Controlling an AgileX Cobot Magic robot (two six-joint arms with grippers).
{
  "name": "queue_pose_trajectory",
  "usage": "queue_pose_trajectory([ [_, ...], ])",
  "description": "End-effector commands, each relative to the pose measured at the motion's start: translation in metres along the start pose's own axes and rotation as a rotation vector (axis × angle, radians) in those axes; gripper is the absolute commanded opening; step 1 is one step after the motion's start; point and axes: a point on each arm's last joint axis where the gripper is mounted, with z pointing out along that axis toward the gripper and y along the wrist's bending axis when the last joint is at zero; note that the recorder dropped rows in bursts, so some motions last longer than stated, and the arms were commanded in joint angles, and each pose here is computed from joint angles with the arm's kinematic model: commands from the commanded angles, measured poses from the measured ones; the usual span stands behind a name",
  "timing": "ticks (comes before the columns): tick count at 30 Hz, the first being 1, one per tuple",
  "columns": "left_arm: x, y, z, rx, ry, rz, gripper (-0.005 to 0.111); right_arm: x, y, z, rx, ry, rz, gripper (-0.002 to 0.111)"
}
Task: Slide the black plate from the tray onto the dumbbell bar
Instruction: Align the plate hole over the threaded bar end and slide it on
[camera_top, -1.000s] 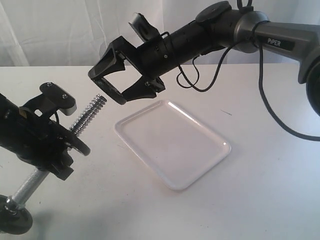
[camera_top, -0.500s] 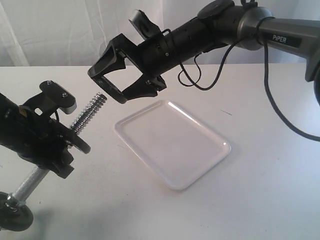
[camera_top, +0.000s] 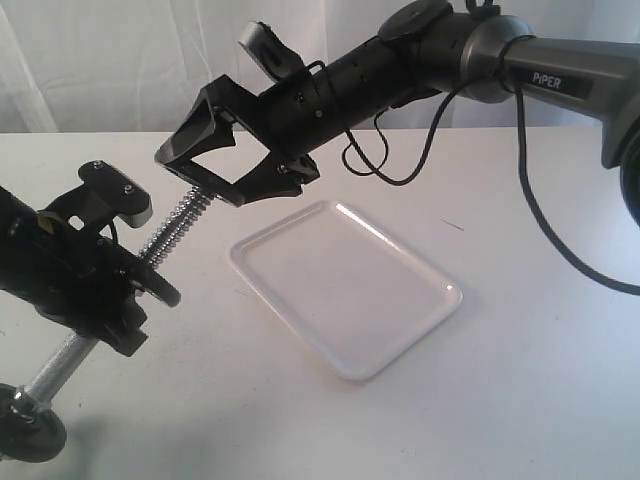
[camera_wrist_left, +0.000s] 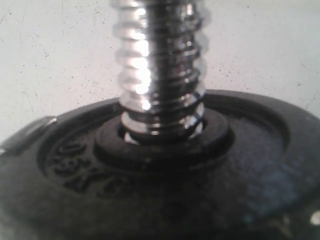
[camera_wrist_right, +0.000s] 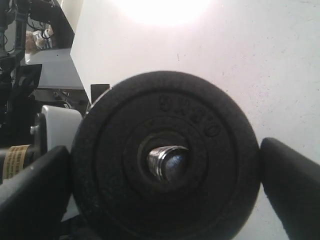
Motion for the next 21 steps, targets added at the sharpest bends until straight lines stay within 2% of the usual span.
queue_pose_trajectory([
  [1,-0.0163,0.0051,-0.0180,-0.063,-0.148,0.000,0.000,-0.0003,0.0195,-0.0030,-0.073,-0.008,-0.023,0.000],
  [21,-0.0236,0.0096,-0.0198,-0.112,-0.230,-0.014,0.000,-0.0003,0.0193,-0.0030,-0.071,-0.009,-0.070,0.000],
])
